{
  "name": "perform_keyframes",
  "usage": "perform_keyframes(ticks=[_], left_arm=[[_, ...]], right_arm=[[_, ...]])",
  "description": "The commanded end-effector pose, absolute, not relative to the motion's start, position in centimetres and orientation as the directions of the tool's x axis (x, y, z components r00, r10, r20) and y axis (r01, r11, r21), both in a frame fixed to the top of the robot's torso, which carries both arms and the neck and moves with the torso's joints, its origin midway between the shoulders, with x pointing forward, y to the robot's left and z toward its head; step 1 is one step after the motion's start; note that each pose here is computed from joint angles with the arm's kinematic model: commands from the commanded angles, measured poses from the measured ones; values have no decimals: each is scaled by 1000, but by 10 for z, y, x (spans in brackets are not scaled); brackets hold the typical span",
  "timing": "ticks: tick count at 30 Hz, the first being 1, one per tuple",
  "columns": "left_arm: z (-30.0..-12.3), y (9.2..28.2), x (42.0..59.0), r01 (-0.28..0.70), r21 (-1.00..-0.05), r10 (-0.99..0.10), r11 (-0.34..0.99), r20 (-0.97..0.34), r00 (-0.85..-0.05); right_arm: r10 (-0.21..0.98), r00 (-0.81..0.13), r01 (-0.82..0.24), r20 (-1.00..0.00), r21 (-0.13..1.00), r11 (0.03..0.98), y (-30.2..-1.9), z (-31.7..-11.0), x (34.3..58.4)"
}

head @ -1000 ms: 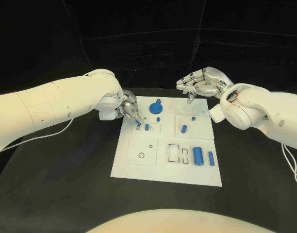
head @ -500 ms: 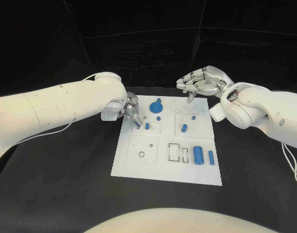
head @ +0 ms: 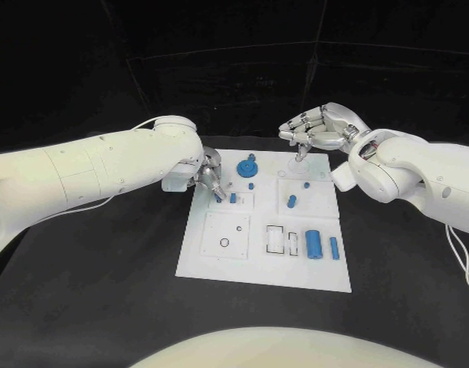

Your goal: Assemble the parts on the task board

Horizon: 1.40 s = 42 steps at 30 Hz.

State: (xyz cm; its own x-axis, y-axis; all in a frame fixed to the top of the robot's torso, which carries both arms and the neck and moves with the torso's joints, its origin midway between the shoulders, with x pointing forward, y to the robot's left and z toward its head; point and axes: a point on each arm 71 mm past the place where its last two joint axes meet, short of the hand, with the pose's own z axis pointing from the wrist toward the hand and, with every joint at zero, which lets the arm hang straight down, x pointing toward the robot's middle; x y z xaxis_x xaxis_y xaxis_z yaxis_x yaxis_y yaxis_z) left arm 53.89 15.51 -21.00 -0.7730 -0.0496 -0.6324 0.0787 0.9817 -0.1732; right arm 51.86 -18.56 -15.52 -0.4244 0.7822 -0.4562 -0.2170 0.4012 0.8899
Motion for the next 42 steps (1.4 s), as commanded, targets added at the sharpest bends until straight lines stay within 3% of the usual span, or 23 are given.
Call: perform_keyframes(ticks=[1,42], left_arm=[[-211,155,538,85,-155,-33,984,-631,-775],[-213,158,539,89,-124,-3,988,-598,-802]], right_arm=[[779,-428,-227,-458,889,398,-184,-154,518],[779,-426,-228,-459,888,399,-185,-153,518]])
